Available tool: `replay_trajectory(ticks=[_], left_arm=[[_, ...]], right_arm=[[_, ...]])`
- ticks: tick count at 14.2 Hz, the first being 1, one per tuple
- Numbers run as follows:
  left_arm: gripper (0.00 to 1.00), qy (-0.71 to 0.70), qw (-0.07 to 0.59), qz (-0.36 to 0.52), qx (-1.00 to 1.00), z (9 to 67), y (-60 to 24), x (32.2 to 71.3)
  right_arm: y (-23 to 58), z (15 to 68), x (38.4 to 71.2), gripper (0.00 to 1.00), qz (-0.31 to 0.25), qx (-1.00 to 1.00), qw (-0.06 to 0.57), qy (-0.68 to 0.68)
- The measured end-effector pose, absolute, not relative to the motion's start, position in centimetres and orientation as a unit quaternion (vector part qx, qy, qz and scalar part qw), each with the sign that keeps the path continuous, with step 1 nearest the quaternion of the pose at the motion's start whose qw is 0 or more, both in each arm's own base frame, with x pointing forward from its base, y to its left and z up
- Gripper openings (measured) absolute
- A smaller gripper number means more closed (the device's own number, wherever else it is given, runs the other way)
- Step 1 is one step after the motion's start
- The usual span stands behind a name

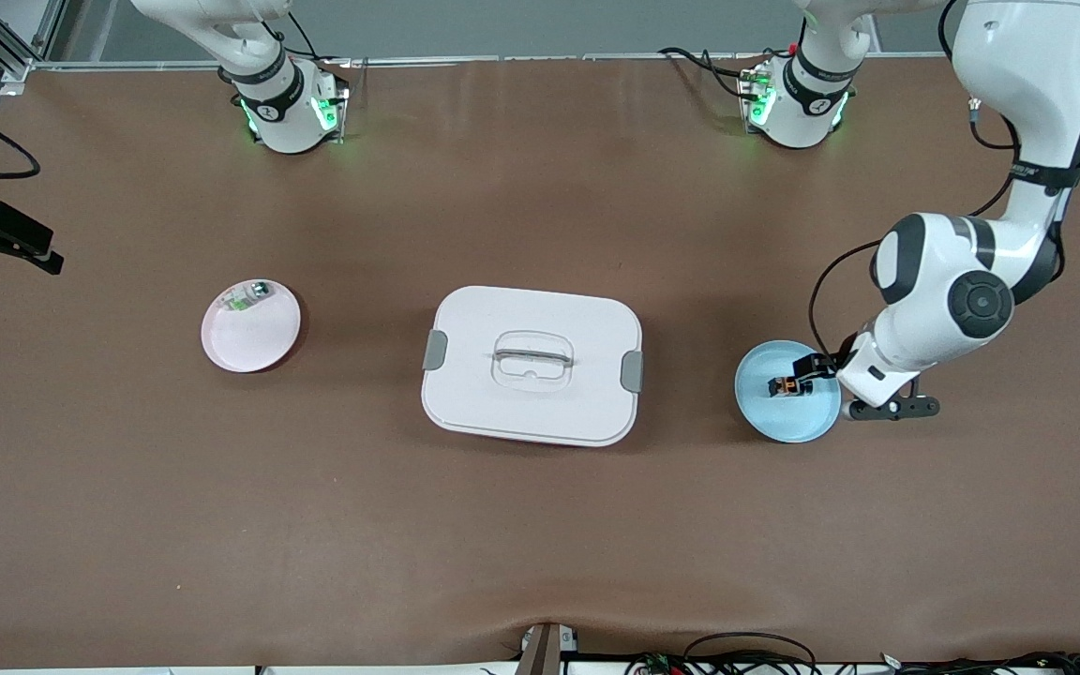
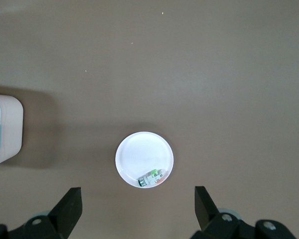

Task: Transfer orange switch to right arm and place
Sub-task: 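Lower the left gripper onto the orange switch and close it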

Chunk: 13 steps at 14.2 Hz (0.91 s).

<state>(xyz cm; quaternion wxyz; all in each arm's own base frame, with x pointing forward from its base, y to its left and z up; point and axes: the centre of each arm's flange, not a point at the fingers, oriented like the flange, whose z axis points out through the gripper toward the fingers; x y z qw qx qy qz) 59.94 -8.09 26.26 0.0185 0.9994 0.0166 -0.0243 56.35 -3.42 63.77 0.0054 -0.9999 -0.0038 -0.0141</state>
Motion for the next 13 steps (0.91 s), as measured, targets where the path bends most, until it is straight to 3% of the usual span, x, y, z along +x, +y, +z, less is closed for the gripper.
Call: replay_trajectory(ticks=[13], left_arm=[[1.0,0.019,0.032,-0.012,0.999,18.9,-9.8,59.8]], right_arm=[[-3.3,63.6,56.4,1.0,-0.013,-1.0,0.005,-0.005]])
